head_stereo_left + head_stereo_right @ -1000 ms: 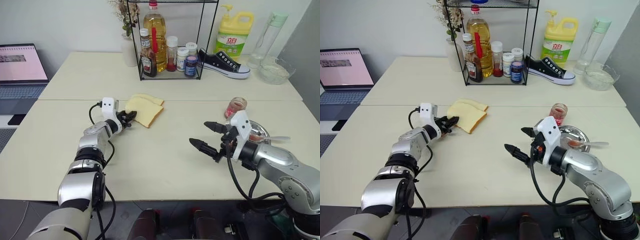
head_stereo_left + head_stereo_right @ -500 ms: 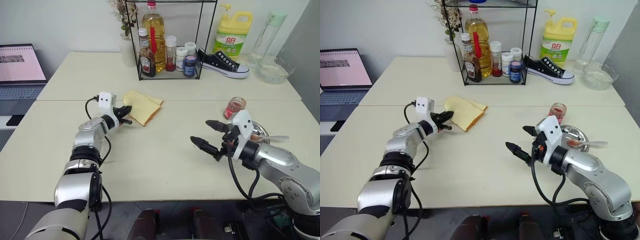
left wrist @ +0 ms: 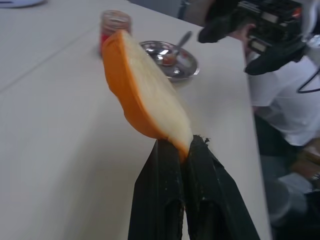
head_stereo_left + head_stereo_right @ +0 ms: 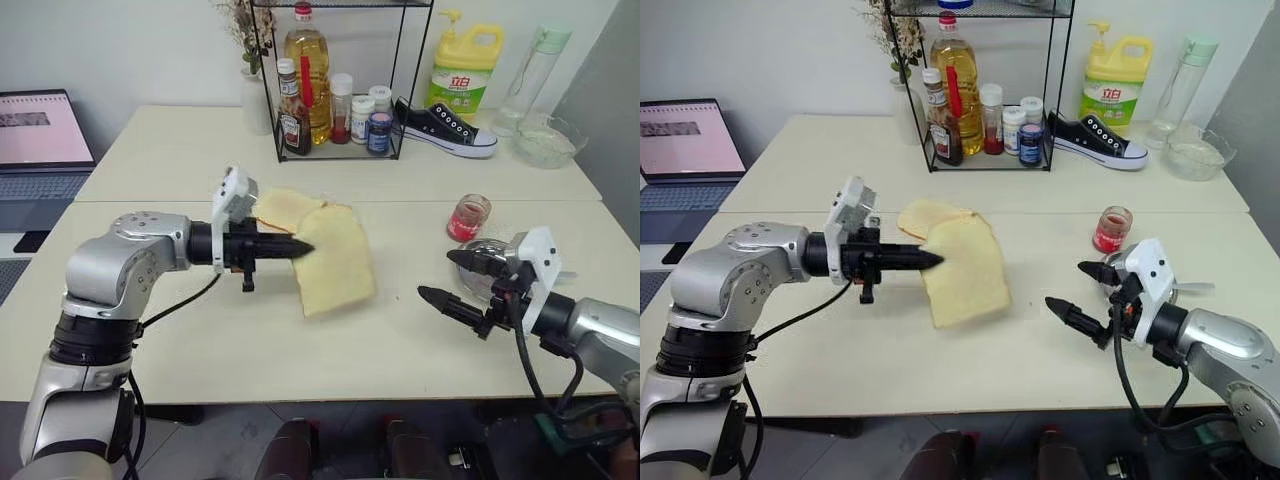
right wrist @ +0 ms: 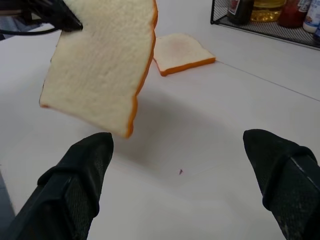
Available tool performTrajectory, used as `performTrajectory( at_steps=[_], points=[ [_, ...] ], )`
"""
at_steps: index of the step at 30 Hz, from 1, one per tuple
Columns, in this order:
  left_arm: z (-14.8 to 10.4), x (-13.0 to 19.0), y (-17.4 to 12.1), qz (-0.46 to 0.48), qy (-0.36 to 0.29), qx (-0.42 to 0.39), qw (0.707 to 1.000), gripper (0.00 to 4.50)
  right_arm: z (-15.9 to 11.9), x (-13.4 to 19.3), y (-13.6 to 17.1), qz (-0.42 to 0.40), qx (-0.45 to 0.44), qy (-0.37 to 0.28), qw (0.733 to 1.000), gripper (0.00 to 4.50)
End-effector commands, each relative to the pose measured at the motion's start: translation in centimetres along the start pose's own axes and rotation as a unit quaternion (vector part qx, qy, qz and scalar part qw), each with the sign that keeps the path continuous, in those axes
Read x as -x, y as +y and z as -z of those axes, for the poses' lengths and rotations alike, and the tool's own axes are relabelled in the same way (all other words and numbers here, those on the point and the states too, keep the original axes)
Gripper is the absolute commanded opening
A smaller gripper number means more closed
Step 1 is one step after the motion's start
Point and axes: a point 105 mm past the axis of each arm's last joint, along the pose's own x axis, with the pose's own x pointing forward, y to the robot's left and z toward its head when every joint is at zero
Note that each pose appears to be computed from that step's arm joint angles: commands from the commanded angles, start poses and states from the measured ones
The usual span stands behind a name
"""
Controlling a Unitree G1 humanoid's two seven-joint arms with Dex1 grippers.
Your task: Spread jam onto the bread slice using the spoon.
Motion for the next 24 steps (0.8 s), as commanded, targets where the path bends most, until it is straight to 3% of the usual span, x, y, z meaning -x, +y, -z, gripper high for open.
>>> performTrajectory(
  at_steps=[1,6,14,22,24],
  points=[
    [2.3,-0.7,0.1,-0.002,0.052,-0.032,0.998,0.02,-0.7,0.3,0.5,0.001,0.015,-0.008,1.0,4.5],
    [6.1,-1.8,2.2,-0.036,0.112,-0.112,0.987,0.02,-0.7,0.5,1.1,-0.002,0.006,-0.005,1.0,4.5],
    [6.0,-2.2,6.7,-0.13,0.101,-0.184,0.969,0.02,0.0,0.5,2.5,-0.037,-0.006,0.018,0.999,4.5],
    [6.0,-3.4,6.5,-0.109,0.086,-0.191,0.972,0.02,-0.1,-0.1,2.4,-0.044,-0.007,0.013,0.999,4.5],
    [6.1,-3.5,6.2,-0.103,0.086,-0.192,0.972,0.49,-0.1,-0.1,2.3,-0.044,-0.008,0.013,0.999,4.5]
  ],
)
